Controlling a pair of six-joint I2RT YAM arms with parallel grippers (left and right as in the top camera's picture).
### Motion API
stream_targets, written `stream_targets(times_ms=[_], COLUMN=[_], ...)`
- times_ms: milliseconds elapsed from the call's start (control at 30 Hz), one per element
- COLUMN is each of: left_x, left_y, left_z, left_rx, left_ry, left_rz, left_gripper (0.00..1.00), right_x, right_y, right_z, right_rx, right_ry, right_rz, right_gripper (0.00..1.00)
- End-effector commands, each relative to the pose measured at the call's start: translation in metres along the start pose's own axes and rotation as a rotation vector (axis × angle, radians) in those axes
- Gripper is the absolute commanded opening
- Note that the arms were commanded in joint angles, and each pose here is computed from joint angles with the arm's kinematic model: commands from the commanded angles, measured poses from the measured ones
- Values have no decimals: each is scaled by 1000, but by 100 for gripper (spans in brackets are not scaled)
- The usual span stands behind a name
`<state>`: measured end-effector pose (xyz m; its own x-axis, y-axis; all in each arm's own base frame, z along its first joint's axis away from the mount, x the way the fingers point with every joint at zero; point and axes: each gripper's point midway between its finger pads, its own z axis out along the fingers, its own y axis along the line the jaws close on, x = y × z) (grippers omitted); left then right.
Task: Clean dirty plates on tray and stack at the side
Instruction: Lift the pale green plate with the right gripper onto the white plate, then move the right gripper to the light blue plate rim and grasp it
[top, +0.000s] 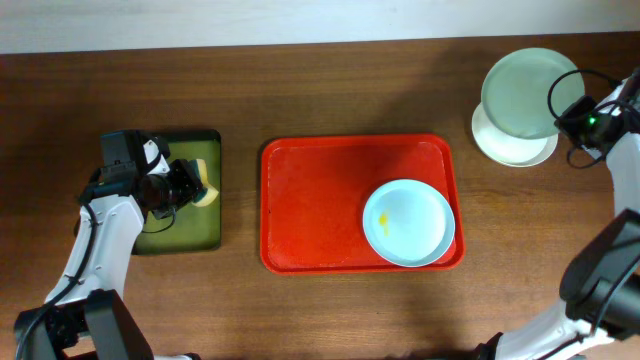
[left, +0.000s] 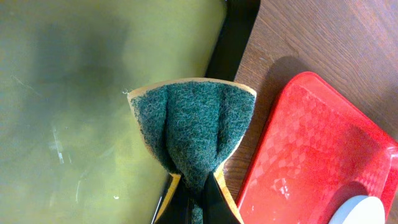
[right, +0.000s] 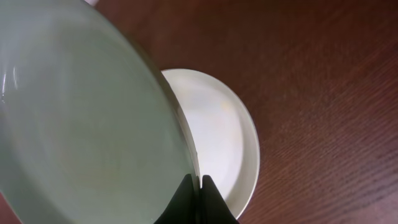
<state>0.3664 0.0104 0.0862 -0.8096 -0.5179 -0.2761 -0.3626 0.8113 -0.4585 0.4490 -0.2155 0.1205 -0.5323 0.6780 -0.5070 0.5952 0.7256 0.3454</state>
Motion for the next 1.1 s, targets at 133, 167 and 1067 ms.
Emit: stream_targets(times_ms=[133,167,1067], left_x=[-3,-3,-44], left_y=[-3,-3,70], left_z=[-3,-3,12], left_rx=[18,18,-366], left_ry=[-12,-14,-201], left_rz=[21,22,-34], left_gripper=[0,0,0], right_x=[14,16,60], right_y=[-18,-19,111], right_z=[43,46,-163], right_rx=[50,51,-131], right_ry=[41,47,7], right_rz=[17,18,-194], right_gripper=[4,4,61])
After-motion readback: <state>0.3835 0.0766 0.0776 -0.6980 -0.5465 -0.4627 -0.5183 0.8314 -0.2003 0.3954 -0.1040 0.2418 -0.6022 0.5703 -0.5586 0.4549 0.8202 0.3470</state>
